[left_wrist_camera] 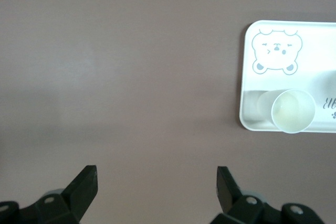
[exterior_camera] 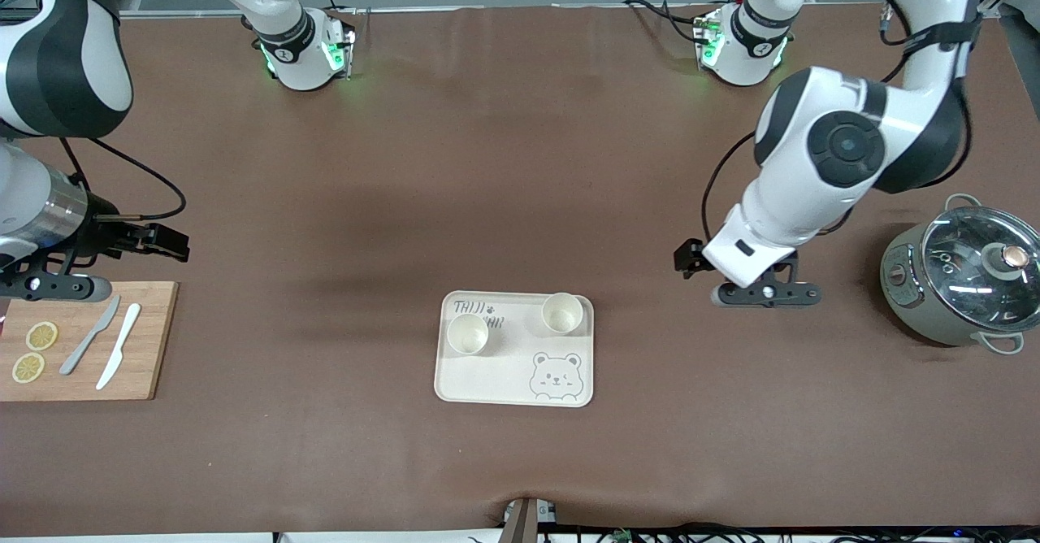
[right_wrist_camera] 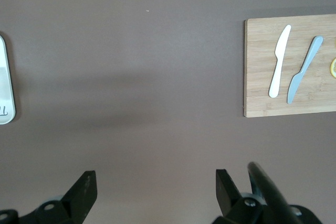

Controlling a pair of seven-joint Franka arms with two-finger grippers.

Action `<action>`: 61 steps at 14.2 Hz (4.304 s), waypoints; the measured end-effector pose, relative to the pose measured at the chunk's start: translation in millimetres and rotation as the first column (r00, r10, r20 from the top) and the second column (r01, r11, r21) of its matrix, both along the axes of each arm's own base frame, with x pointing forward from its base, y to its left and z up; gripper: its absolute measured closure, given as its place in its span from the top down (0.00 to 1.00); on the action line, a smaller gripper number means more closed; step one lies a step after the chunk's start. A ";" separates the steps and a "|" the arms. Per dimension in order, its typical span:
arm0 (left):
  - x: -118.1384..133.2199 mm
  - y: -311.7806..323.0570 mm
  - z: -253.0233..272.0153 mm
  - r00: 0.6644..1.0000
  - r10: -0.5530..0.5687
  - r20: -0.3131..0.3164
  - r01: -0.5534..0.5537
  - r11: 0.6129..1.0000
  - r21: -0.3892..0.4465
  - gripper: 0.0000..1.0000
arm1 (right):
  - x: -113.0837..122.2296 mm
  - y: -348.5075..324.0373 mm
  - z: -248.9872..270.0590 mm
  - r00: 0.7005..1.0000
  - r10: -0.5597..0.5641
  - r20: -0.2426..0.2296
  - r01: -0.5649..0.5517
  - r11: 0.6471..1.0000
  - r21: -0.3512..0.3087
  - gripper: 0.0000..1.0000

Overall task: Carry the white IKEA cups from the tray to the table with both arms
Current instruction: 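Lower the left gripper over the white cup on the tray, then close the left gripper on the white cup's rim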

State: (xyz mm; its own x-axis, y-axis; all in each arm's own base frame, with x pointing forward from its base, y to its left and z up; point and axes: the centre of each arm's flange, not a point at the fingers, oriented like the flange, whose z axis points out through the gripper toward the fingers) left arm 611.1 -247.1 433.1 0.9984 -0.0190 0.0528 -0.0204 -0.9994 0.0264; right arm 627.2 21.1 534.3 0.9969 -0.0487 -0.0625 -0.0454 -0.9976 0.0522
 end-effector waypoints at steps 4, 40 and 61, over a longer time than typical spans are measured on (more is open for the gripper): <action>-23.0 -36.0 -51.1 0.999 -0.026 0.019 0.026 1.000 -0.014 1.00 | 0.1 0.2 -0.2 1.000 0.000 0.001 0.000 1.000 0.000 1.00; 31.5 -163.6 -186.7 0.995 -0.089 0.043 0.088 0.996 0.025 1.00 | 0.6 15.2 -2.5 1.000 0.025 0.003 -0.025 1.000 0.001 1.00; 15.1 -172.1 -222.1 0.996 -0.066 0.067 0.064 0.997 0.032 1.00 | -0.1 16.7 -2.9 1.000 0.027 -0.003 -0.027 1.000 0.001 1.00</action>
